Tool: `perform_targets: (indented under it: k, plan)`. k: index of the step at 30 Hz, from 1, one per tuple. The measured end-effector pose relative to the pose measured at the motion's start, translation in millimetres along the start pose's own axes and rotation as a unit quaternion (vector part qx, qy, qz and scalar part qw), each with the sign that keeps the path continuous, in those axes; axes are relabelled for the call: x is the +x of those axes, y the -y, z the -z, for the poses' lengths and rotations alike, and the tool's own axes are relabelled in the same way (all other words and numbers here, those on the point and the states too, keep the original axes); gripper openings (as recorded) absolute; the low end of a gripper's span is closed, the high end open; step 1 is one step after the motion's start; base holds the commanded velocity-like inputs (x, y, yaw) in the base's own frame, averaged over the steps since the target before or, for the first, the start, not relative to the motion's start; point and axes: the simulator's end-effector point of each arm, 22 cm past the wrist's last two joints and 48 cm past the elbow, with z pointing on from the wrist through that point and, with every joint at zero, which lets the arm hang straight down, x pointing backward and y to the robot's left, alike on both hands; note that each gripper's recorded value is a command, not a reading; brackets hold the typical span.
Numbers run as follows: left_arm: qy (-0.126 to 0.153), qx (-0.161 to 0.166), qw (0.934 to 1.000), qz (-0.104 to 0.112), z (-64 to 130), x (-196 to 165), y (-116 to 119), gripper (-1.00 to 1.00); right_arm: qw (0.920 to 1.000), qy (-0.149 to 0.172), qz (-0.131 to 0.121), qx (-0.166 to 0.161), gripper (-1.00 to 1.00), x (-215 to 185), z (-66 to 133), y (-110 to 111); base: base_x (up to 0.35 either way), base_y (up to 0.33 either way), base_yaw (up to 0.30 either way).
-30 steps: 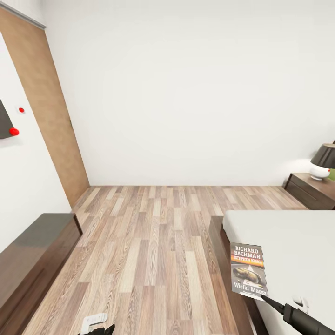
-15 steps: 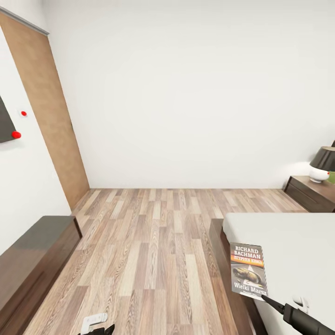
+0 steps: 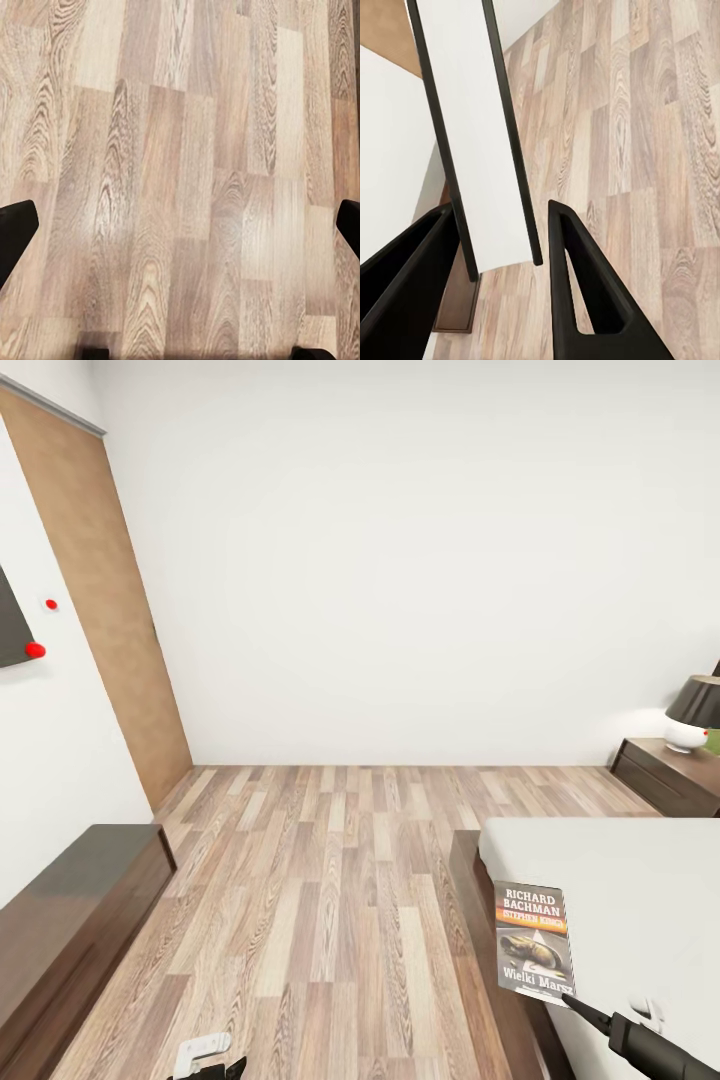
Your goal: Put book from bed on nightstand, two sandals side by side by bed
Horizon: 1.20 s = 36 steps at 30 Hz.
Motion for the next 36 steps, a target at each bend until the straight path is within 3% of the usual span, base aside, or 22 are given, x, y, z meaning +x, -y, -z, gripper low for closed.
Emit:
perform_targets:
  k: [36]
  plan:
    - [0.010, 0.002, 1.0000, -0.001, 2.2, -8.7, 2.2, 1.00, 1.0000, 0.007, 0.006, -0.005, -1.00, -6.2, 1.0, -5.5, 0.000, 0.000, 0.000]
